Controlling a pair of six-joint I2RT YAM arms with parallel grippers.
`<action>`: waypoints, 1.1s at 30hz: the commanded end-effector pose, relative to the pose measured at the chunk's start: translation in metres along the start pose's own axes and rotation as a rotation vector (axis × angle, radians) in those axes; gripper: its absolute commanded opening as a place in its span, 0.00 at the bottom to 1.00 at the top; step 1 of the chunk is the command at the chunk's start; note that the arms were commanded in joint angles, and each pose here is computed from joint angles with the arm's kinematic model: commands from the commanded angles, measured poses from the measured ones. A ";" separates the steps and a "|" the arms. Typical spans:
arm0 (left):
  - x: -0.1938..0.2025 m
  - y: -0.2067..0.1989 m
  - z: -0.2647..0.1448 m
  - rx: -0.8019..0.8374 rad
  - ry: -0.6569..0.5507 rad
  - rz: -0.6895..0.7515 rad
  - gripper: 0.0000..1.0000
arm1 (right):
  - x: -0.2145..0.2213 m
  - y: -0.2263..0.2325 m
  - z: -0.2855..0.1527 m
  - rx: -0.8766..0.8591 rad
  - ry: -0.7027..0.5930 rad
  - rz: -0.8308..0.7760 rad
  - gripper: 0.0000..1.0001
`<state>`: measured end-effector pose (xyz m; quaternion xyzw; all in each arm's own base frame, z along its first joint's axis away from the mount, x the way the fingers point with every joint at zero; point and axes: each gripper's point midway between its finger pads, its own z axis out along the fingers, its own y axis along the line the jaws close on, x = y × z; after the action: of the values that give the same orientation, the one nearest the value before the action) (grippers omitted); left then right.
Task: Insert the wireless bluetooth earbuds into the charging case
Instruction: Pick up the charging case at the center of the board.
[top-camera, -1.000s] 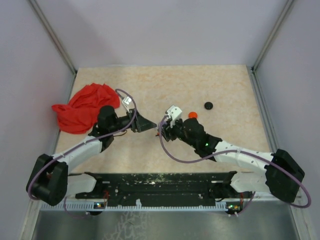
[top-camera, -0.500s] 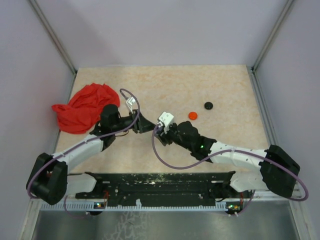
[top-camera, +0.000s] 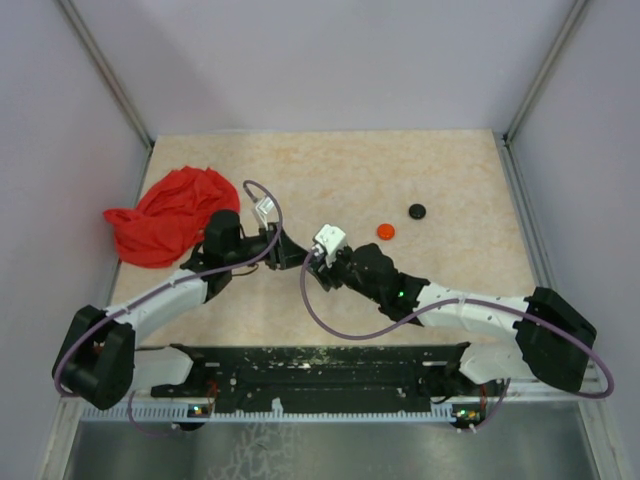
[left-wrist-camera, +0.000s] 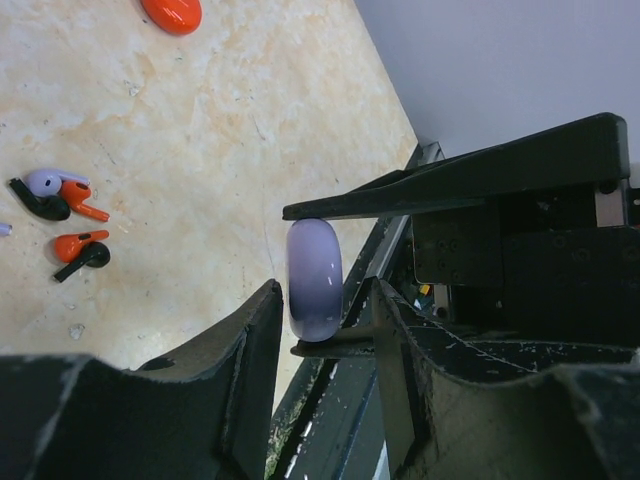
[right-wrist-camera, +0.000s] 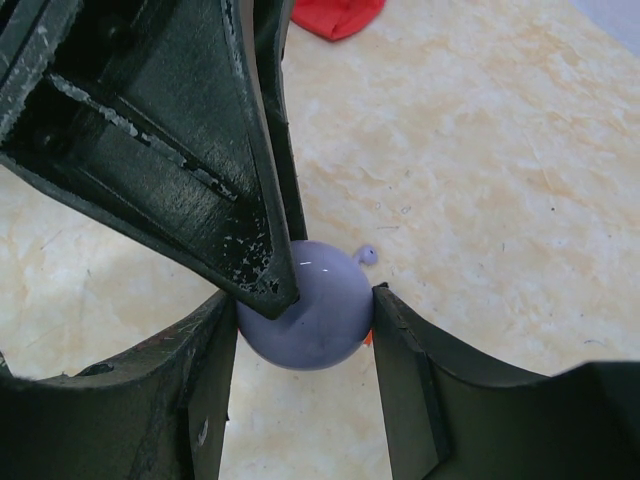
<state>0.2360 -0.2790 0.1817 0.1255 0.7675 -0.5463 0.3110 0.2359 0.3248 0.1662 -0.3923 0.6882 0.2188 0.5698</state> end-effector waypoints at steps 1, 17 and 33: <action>0.002 -0.002 0.002 0.009 0.021 0.014 0.47 | -0.042 -0.004 0.003 0.025 -0.125 0.017 0.46; 0.006 -0.010 0.000 0.059 0.026 0.030 0.30 | -0.043 -0.007 0.008 0.047 -0.138 0.042 0.48; -0.013 -0.018 -0.015 0.013 -0.008 0.308 0.00 | -0.053 -0.007 -0.015 -0.066 -0.121 0.078 0.71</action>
<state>0.2301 -0.2716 0.1859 0.1973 0.7569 -0.5137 0.3525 0.2372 0.3225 0.1701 -0.3825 0.6934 0.2290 0.5660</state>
